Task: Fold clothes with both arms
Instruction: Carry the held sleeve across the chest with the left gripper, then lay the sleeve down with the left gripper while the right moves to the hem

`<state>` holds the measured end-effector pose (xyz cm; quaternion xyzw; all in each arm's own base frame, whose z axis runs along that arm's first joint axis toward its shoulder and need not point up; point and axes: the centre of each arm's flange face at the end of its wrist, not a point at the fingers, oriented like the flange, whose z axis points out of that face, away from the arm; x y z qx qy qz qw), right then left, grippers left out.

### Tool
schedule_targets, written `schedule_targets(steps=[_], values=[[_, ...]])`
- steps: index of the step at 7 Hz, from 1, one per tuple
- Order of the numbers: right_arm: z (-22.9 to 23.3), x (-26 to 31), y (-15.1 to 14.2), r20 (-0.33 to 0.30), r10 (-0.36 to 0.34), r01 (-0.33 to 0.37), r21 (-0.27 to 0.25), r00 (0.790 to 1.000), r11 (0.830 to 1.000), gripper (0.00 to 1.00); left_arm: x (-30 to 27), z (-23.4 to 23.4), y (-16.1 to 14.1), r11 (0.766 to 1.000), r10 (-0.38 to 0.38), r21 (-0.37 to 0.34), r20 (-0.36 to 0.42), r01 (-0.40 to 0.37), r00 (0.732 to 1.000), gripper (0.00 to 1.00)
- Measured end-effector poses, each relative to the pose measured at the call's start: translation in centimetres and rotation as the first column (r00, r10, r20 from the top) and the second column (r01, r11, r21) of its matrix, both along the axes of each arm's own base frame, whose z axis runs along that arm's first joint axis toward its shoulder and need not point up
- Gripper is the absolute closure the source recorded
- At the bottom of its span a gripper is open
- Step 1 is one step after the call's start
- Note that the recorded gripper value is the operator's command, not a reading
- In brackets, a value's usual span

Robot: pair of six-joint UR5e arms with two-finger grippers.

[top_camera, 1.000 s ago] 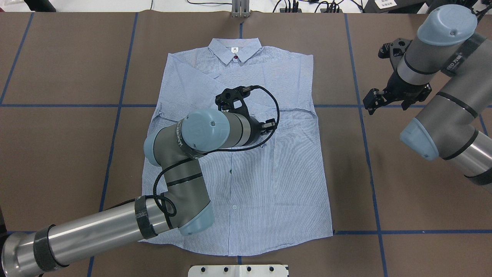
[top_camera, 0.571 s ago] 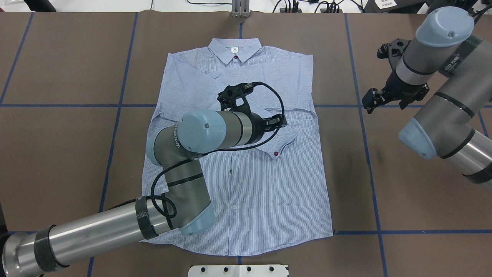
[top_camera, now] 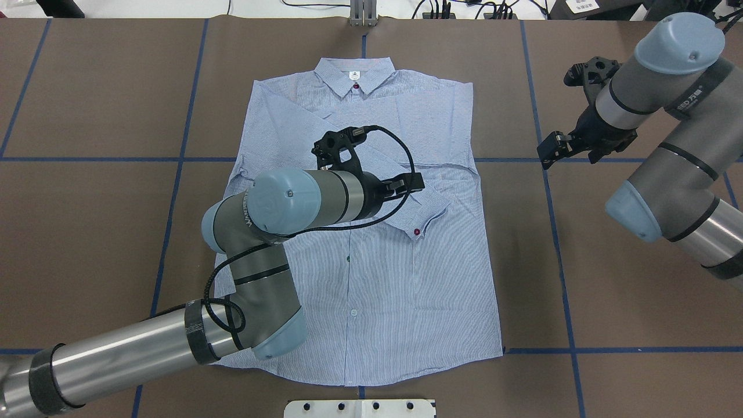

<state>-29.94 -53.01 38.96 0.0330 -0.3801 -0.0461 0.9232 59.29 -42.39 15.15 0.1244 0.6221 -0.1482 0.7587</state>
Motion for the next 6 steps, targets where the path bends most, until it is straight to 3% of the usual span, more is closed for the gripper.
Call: schedule_targets(steps=[3,6], values=[[-3.7,0.2,5.8,0.085,0.014,-0.013,-0.011,0.996,1.0,0.0,-6.6,0.7,1.9,0.995,0.056,-0.086,0.12,-0.046,0.991,0.0],[-5.2,-6.6,13.9,0.157,0.01,-0.001,-0.059,0.987,0.998,0.01,-11.4,1.2,1.7,0.995,0.053,-0.098,0.226,-0.032,0.973,0.0]])
